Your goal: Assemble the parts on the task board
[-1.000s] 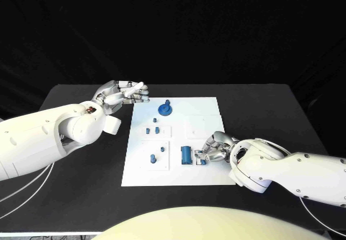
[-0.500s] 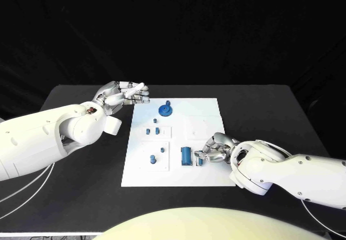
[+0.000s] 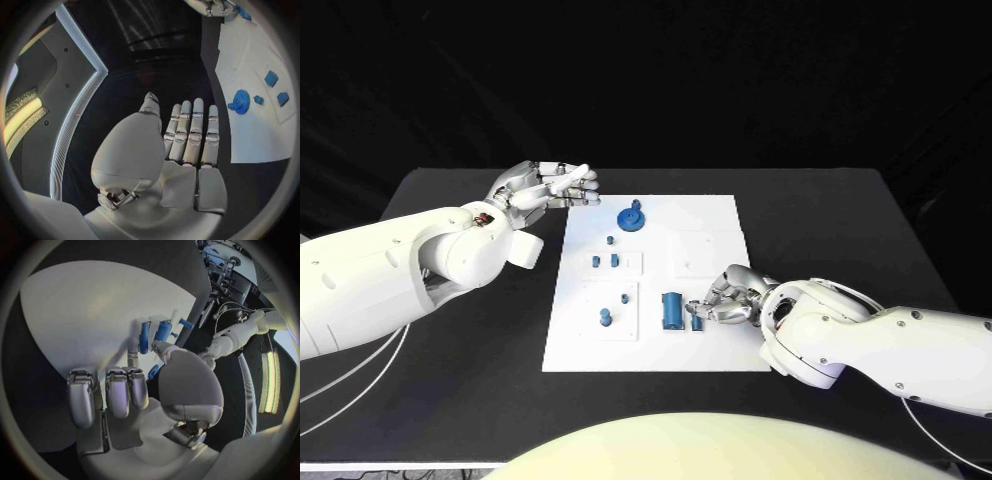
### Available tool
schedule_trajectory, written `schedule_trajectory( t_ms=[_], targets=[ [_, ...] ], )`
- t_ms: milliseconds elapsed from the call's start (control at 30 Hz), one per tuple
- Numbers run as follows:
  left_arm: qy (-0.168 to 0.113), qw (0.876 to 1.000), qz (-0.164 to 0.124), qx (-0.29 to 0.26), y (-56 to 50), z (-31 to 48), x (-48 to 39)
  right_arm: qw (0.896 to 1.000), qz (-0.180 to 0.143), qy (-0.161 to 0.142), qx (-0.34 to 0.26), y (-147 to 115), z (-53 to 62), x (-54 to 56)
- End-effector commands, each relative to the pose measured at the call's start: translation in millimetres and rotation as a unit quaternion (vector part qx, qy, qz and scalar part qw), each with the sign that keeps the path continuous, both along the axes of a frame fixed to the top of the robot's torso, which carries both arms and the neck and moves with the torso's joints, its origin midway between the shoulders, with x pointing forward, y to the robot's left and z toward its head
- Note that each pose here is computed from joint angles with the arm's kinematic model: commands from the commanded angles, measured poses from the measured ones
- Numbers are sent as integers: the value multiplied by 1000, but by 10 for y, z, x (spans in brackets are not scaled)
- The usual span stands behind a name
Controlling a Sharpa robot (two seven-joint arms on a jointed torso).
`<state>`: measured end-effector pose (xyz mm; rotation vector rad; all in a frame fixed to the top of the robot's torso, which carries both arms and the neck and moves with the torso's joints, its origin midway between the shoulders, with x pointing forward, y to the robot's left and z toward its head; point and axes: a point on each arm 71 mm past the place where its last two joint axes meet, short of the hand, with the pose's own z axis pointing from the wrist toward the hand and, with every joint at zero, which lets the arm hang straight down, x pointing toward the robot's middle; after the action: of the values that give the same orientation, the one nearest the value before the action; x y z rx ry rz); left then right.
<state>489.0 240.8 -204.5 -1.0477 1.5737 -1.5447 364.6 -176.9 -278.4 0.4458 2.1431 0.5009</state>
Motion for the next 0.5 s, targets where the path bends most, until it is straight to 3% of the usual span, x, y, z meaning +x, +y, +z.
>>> schedule_trajectory(
  t_ms=[33,500],
  targets=[
    [-1,1000,-9,-5,-25,9,-5,1000,23,8,-7,36,-13,-21],
    [0,1000,-10,-4,-26,7,-5,1000,18,-15,7,-13,17,0]
  ],
)
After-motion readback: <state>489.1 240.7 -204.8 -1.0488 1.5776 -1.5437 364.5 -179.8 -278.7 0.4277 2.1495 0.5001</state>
